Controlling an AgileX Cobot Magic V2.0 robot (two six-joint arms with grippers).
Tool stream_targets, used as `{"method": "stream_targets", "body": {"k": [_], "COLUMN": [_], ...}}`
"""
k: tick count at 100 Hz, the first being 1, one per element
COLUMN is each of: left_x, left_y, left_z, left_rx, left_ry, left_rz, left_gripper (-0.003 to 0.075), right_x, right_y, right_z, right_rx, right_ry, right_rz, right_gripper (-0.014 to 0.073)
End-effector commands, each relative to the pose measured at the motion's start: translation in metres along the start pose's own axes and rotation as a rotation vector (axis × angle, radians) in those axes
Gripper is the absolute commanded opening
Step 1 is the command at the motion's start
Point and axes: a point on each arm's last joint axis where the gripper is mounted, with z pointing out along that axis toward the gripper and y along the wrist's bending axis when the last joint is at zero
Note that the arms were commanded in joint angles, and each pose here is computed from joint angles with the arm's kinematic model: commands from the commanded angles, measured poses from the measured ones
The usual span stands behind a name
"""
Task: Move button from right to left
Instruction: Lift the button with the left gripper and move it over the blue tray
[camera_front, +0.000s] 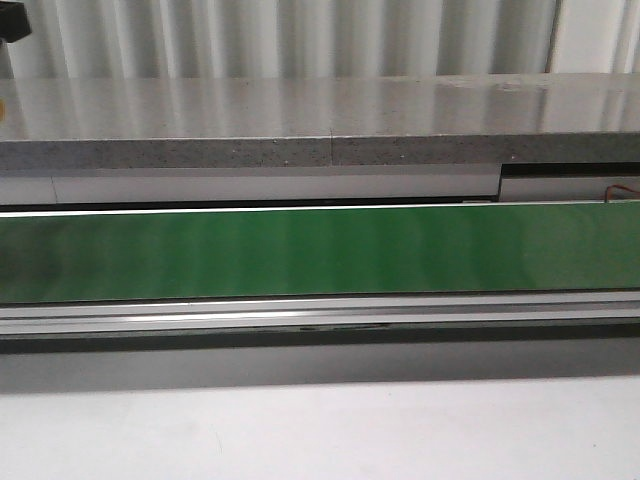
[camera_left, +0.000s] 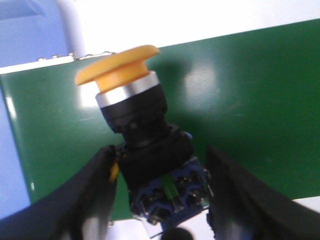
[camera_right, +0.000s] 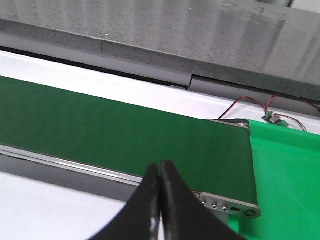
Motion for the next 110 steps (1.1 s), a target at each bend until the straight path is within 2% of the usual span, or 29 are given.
{"method": "stream_targets", "body": {"k": [1,31,48,66,93,110], "left_x": [0.001,0.018,0.039,0.055,0.066,0.066], "left_y": [0.021,0.084,0.109,0.139,0.171,0.188], "left_z": [-0.023,-0.012,0.009,0.024,0.035,0.058], "left_rx": [-0.006,-0.009,0.02,0.001,-0.016,-0.024], "left_ry": [-0.075,-0.018,0.058,0.075,0.069,0.067], "left_rz": [-0.021,-0.087,-0.003,-0.097,-0.125,-0.164], "left_gripper": [0.0113,0.0113,0.0113,0.0113,0.0113,0.0113], "right_x": [-0.013,-0.013,-0.013,-0.013,-0.013,-0.013], "right_y": [-0.002,-0.002,-0.002,-0.002,-0.002,-0.002], "right_z": [-0.002,-0.002,-0.002,-0.002,-0.002,-0.002], "right_rx": [0.016,0.016,0.016,0.016,0.016,0.016], "right_ry": [-0.085,-0.085,-0.085,-0.085,-0.085,-0.085], "right_rz": [-0.007,-0.007,-0.007,-0.007,-0.007,-0.007], "right_gripper": [-0.0066,-0.0066,-0.0066,-0.0066,-0.0066,-0.0066]}}
